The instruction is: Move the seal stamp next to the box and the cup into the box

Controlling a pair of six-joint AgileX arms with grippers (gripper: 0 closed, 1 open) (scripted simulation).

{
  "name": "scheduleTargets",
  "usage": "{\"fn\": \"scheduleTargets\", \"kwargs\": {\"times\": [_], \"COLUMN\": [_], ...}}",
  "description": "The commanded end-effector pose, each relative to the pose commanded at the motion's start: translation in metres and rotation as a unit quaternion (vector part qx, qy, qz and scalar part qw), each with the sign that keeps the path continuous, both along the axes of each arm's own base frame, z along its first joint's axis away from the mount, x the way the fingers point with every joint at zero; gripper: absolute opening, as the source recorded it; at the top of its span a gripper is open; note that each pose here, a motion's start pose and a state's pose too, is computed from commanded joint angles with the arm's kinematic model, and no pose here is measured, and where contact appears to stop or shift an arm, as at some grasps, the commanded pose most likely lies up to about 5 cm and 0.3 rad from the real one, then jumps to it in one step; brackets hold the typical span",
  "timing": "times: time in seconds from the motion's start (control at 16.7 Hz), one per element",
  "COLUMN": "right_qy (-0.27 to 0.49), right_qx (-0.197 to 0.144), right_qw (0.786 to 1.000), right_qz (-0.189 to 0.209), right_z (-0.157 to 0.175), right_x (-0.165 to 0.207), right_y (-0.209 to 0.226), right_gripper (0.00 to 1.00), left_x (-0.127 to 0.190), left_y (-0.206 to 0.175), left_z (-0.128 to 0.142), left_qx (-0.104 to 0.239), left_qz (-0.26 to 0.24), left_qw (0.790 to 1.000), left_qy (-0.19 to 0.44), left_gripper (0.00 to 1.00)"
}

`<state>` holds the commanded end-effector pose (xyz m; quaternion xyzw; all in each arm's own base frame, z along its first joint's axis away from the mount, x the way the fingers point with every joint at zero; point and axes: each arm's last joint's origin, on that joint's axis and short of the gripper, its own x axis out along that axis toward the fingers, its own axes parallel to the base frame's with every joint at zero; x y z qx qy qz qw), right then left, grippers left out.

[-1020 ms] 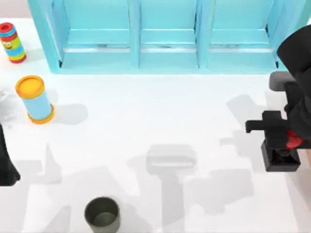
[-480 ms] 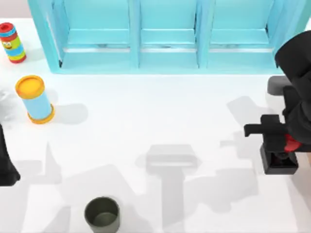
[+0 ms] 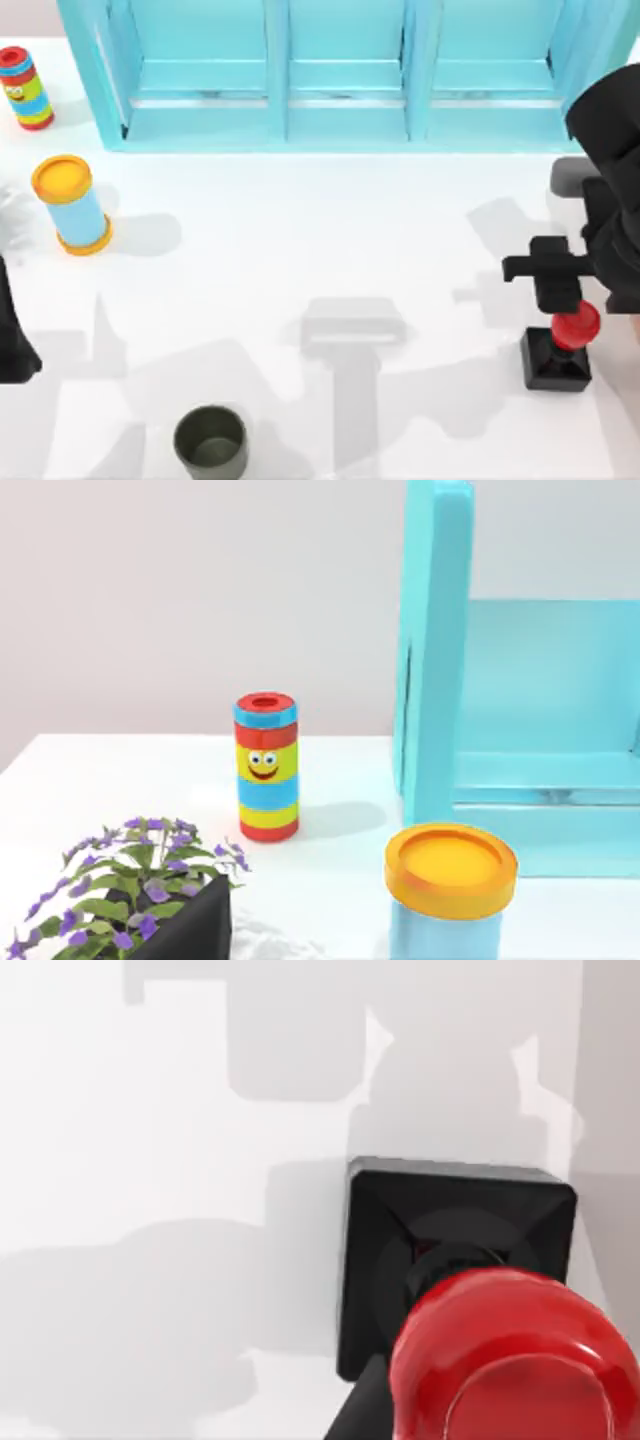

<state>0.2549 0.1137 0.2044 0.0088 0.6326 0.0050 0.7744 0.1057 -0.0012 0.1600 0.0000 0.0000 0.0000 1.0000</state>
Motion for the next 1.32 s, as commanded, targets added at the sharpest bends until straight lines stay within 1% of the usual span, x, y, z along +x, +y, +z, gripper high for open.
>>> {"fn": "scheduleTargets", "kwargs": {"times": [0.18, 0.24, 0.78, 1.32], "right_qy": [0.0, 0.0, 0.0, -0.001], "right_qx": [0.0, 0.0, 0.0, 0.0], "right_qw": [1.0, 1.0, 1.0, 1.0], "right_qz": [0.0, 0.0, 0.0, 0.0], "right_z": [0.0, 0.0, 0.0, 0.036], "right_x": [0.0, 0.0, 0.0, 0.005], "right_y": [0.0, 0.0, 0.0, 0.002], "right_gripper": [0.98, 1.0, 1.0, 1.0], "left_x": [0.0, 0.0, 0.0, 0.0], "left_y": [0.0, 0.0, 0.0, 0.0], "left_z": [0.0, 0.0, 0.0, 0.0], "left_qx": [0.0, 0.0, 0.0, 0.0], "left_qz": [0.0, 0.0, 0.0, 0.0], "left_qw": [1.0, 1.0, 1.0, 1.0], "left_qy": [0.0, 0.0, 0.0, 0.0], "left_gripper": [1.0, 1.0, 1.0, 1.0]}}
